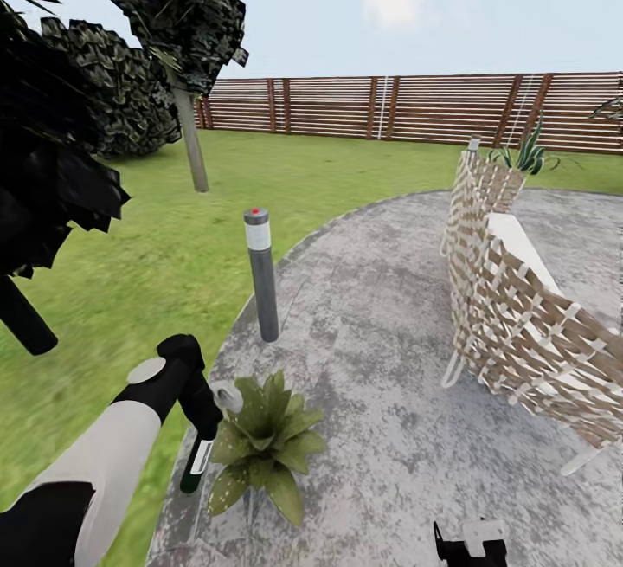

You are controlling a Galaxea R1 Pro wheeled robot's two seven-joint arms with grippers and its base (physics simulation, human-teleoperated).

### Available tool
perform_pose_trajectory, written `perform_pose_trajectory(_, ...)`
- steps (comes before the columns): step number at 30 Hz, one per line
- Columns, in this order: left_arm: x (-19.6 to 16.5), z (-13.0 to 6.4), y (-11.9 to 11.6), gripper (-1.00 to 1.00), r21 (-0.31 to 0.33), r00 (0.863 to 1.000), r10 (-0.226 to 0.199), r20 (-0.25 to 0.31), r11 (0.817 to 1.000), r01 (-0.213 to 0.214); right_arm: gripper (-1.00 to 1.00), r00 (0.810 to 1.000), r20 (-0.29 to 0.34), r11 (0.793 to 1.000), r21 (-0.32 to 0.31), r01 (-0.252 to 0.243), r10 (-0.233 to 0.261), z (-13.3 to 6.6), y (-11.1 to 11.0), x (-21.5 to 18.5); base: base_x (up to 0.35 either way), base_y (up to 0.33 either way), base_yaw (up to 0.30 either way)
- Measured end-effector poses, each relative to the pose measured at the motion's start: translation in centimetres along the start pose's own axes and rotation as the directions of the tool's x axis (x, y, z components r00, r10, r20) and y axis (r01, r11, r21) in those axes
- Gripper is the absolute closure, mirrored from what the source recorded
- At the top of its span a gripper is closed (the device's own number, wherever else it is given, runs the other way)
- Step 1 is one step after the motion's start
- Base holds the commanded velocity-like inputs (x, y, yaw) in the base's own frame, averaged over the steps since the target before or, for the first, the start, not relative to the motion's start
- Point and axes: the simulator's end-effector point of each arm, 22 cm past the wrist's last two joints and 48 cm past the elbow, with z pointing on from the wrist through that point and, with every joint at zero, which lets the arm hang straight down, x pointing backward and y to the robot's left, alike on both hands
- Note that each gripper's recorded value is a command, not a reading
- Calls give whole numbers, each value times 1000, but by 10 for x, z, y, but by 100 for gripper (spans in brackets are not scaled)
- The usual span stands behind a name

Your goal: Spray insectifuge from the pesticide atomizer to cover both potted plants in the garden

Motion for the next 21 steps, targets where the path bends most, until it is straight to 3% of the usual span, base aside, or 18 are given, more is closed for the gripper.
perform_pose_trajectory(6,7,4,1,100,6,1000,9,-16,1000,-9,-100,1000,1,1000,-2,2,-2,0,0,0,51,-12,-177)
perform_pose_trajectory(11,11,5,3,100,7,999,45,-21,999,-45,-100,1000,1,1000,-2,2,-2,0,1,-1,2,-1,-17)
perform_pose_trajectory(17,29,11,11,100,9,998,45,-41,999,-44,-100,1000,1,1000,-3,1,-1,0,1,-1,0,0,-1)
perform_pose_trajectory(21,40,18,11,100,29,993,102,-53,994,-101,-100,1000,1,1000,-2,2,-2,0,1,-1,0,0,0)
